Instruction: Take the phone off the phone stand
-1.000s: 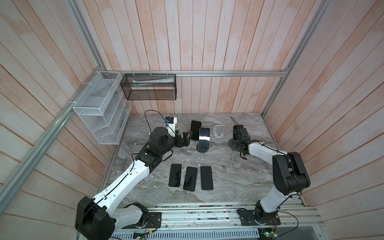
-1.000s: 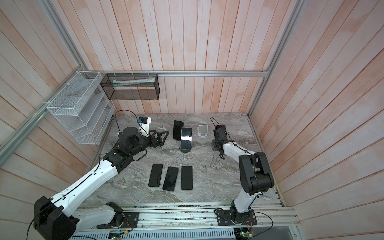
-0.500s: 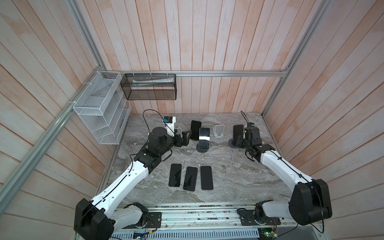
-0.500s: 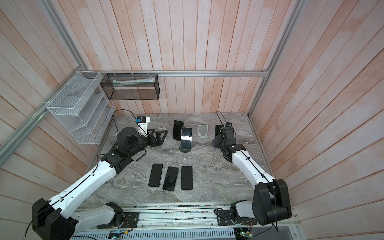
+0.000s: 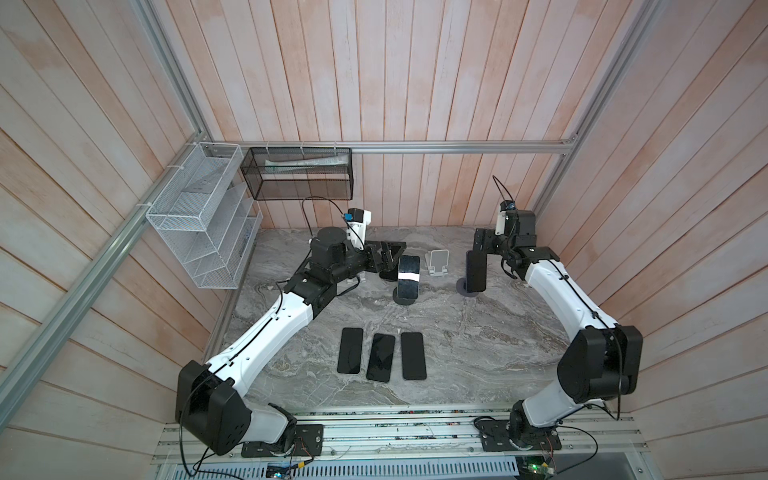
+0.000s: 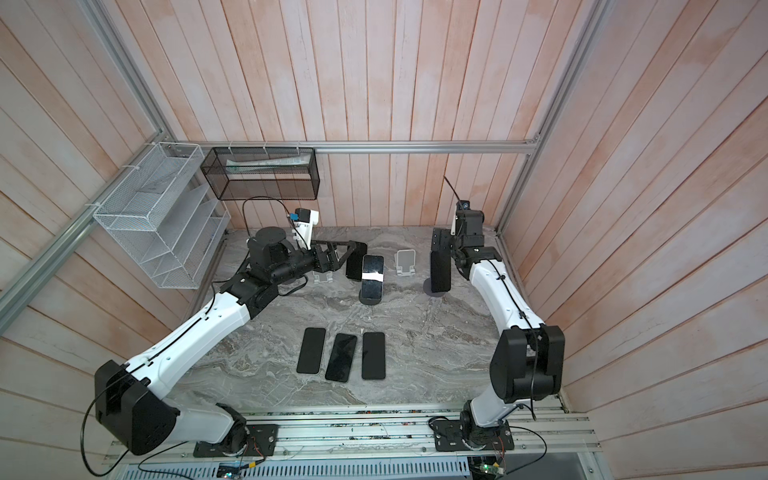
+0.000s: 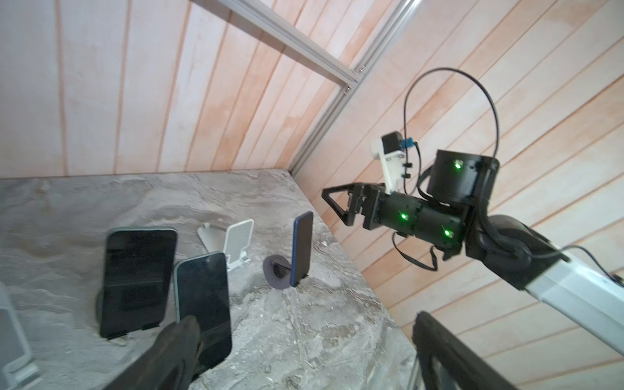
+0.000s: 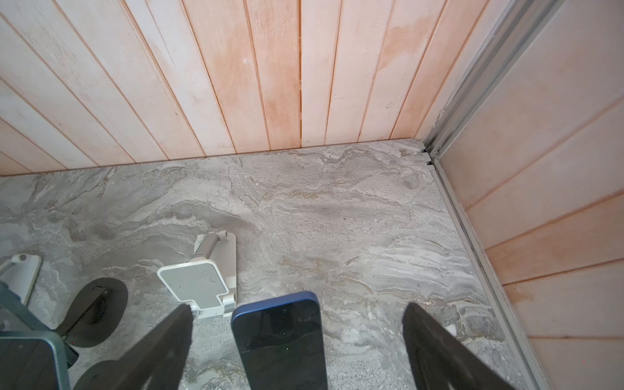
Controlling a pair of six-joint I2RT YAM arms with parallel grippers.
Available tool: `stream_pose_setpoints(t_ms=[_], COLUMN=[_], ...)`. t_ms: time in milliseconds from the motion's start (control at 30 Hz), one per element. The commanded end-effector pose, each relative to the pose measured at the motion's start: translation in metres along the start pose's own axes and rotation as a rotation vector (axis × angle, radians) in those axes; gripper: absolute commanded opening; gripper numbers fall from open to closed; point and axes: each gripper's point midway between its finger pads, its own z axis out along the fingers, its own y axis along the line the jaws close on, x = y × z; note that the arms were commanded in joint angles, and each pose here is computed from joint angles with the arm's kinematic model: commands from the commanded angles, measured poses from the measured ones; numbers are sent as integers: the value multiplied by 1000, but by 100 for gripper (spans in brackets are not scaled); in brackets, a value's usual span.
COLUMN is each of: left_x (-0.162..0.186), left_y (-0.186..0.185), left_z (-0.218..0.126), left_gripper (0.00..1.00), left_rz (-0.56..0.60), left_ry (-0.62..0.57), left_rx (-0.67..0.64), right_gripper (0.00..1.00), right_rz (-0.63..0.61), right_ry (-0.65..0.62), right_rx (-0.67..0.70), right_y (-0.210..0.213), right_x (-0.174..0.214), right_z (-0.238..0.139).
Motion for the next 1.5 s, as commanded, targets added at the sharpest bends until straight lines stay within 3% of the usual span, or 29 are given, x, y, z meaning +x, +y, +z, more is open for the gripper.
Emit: stream_pose_setpoints(t_ms=[0, 133, 233, 867, 1467], left_x=[21, 54, 68, 70, 66], left_y=[-25, -34, -40, -40, -38], left_z=[2, 8, 13, 11, 9], left_gripper=[100, 100, 100, 100, 100], left_rz=[40, -4, -2, 28, 30], left_ry=[79, 191, 230, 224, 208], left_rx=[182, 302, 316, 288, 273], right_gripper=[98, 98, 98, 98, 76], right_rz=[-93, -96, -88, -67, -34], right_ry=[116, 144, 149, 233, 261], right_rx=[-88, -114, -121, -138, -149], right_y=[12, 13, 13, 13, 19], right_x=[22, 32, 35, 64, 75], right_z=[10, 21, 26, 66, 70])
